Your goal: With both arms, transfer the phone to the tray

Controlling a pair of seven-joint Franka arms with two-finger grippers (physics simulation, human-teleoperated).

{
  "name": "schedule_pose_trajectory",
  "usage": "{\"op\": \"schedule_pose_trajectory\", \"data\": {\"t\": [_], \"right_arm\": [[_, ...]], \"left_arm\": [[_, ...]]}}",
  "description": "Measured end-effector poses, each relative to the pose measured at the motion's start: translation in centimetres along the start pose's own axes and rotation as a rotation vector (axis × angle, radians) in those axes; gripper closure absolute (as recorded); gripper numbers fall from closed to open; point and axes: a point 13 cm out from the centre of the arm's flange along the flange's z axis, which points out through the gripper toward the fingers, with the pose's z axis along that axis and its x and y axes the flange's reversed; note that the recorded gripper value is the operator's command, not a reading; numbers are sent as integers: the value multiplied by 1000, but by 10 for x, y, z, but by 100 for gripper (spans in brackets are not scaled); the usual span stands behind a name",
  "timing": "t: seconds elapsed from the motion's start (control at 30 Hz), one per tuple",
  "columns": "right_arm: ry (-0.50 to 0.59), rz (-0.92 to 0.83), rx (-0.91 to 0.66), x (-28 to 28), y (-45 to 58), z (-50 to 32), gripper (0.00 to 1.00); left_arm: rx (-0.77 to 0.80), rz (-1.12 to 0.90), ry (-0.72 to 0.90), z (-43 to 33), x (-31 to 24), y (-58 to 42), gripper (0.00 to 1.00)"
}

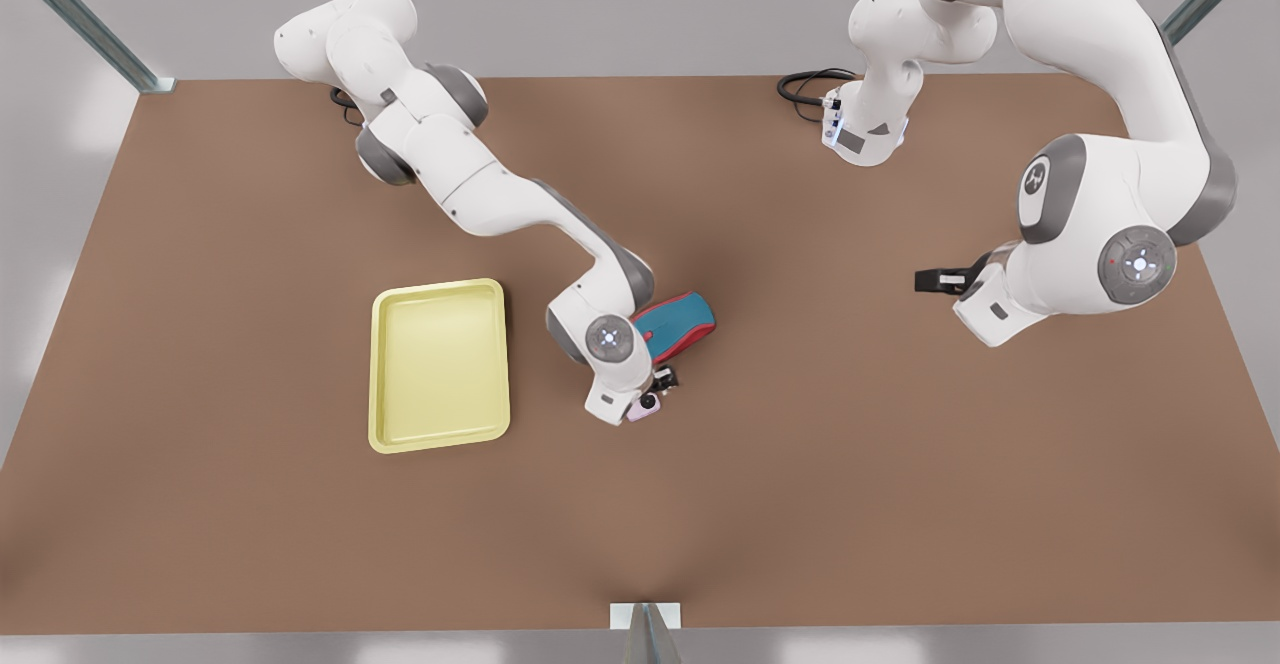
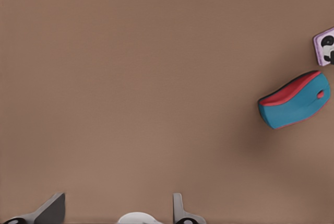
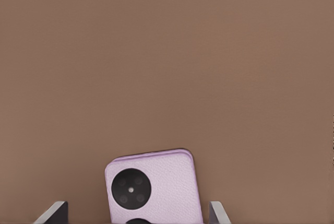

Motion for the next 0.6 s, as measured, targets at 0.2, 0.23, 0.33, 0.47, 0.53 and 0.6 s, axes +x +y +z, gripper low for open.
{"op": "schedule_pose_trajectory", "data": {"t": [0.2,0.23,0.33,0.47,0.53,0.6], "right_arm": [[-5,-149,35,5,5,12,0],[-5,-172,38,7,8,14,0],[-12,-222,40,6,12,13,0],[-7,-265,59,6,3,23,0],[-3,-281,60,7,1,27,0],[-2,-295,58,7,2,27,0]], "left_arm": [[0,-22,3,0,1,0,0],[-1,-26,4,0,1,0,0],[-1,-34,5,1,1,0,0],[-1,-43,7,1,1,0,0],[-1,-47,8,1,1,0,0],[-1,-50,8,2,1,0,0]]}}
